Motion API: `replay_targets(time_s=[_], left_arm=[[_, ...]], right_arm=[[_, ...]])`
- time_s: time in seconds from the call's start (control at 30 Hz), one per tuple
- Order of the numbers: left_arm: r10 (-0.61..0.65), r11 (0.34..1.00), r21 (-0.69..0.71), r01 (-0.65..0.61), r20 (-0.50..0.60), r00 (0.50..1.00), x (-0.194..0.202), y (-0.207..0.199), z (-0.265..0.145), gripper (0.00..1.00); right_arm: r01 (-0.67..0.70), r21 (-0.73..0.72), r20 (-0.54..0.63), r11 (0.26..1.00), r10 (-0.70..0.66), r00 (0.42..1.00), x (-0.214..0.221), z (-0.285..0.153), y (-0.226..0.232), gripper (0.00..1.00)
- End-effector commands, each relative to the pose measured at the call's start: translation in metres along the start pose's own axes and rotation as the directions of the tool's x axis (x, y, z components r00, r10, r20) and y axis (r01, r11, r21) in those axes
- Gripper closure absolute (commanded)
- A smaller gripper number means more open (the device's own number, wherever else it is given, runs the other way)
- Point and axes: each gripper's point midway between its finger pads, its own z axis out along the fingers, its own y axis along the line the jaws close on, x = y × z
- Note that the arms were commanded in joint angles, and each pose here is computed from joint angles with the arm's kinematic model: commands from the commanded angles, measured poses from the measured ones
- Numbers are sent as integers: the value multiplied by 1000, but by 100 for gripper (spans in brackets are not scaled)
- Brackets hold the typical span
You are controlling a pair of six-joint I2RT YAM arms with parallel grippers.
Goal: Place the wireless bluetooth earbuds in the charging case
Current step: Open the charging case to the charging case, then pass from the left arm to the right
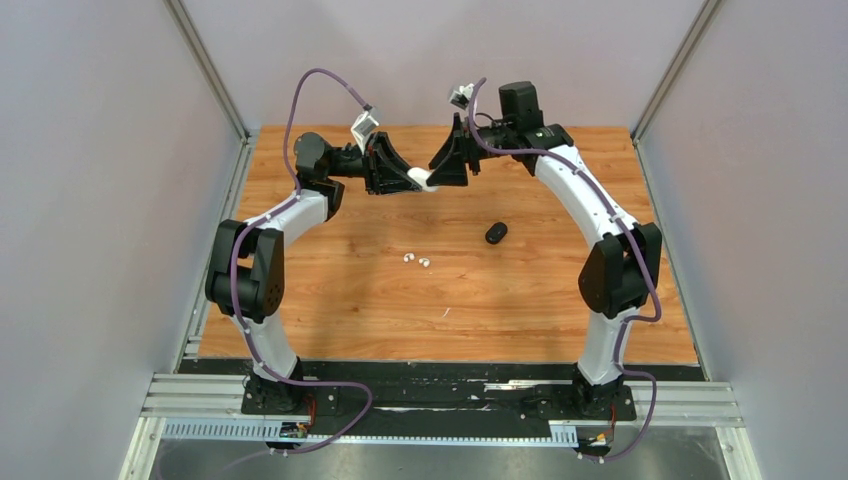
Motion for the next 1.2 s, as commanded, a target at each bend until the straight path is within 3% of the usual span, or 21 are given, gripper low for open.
replay_targets(time_s=[0.0, 0.4, 0.83, 1.17], left_arm=[[133, 991, 26, -133, 4, 991, -24, -20, 2, 100], [145, 988, 49, -144, -10, 989, -19, -23, 5, 100], [79, 997, -5, -79, 35, 996, -26, -14, 6, 100], [72, 996, -57, -67, 75, 995, -38, -4, 3, 100]], right_arm=[[49, -13, 1, 999, -49, 999, -7, 2, 0, 34], [65, 85, 35, 994, -68, 997, -31, -13, -30, 47], [137, 60, 15, 989, -138, 990, -29, -9, -12, 52], [181, 100, -30, 978, -179, 983, -19, -12, -8, 65]])
